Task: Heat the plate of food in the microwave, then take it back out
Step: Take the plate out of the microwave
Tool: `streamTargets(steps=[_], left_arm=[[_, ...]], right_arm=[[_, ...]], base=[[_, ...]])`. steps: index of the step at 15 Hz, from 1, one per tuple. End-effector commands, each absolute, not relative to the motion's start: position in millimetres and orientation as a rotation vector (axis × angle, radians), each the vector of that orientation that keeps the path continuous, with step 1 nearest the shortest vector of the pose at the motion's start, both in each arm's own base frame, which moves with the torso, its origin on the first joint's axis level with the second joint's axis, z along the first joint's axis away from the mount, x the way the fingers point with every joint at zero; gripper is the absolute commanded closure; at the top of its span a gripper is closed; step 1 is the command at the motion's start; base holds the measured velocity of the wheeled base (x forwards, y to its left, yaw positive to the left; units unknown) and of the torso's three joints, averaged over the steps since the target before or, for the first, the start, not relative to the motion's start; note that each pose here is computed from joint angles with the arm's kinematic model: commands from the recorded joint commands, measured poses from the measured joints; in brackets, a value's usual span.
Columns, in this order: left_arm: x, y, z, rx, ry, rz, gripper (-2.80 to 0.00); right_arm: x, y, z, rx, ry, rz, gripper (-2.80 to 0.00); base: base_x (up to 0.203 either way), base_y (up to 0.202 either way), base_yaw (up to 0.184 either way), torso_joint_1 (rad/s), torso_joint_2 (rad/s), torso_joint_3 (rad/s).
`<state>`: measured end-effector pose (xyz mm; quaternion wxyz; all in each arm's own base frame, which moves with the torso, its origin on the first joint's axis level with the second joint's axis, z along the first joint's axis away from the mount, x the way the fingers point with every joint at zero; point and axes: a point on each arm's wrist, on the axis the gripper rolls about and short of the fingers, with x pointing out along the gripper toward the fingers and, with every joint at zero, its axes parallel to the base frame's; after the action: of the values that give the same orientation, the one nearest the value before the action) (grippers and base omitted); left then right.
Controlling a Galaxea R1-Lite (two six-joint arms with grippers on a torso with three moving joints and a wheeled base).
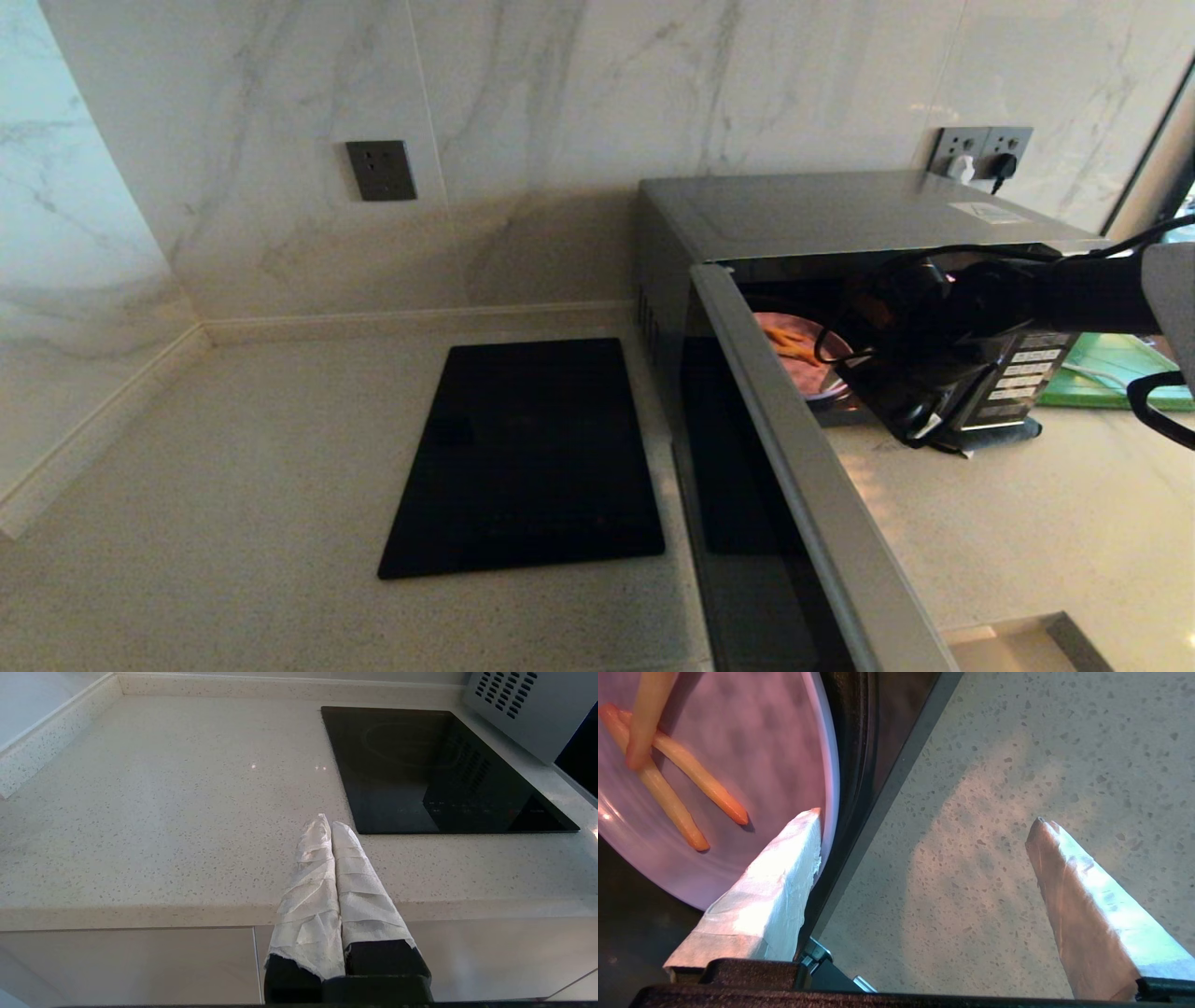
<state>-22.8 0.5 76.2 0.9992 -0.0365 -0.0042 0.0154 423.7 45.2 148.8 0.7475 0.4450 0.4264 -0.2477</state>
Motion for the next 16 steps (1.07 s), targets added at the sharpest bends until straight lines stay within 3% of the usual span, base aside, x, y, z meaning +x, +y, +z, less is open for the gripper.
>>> streamTargets(steps=[1,2,3,16], left_arm=[[-22.7,0.5,76.3,-0.074,-0.007,0.032,0.0],[-22.7,0.5,76.3,-0.074,-0.007,0.032,0.0],[-22.7,0.5,76.3,-0.074,-0.007,0.032,0.0],[-22.7,0.5,76.3,-0.074,-0.007,0.032,0.0]], right_arm=[[421.4,45.1,150.6,0.979,0.934,-0.546,-2.8],[420.6,45.6,149.7,0.981,0.938,-0.55,-2.8],[420.5,45.3,149.4,0.981,0.939,-0.551,0.0],[421.5,45.7,149.9,0.982,0.935,-0.546,0.0]], base=[[0.0,0.0,0.0,0.0,0.0,0.0],[0.0,0.0,0.0,0.0,0.0,0.0],[0.0,0.0,0.0,0.0,0.0,0.0],[0.0,0.0,0.0,0.0,0.0,0.0]])
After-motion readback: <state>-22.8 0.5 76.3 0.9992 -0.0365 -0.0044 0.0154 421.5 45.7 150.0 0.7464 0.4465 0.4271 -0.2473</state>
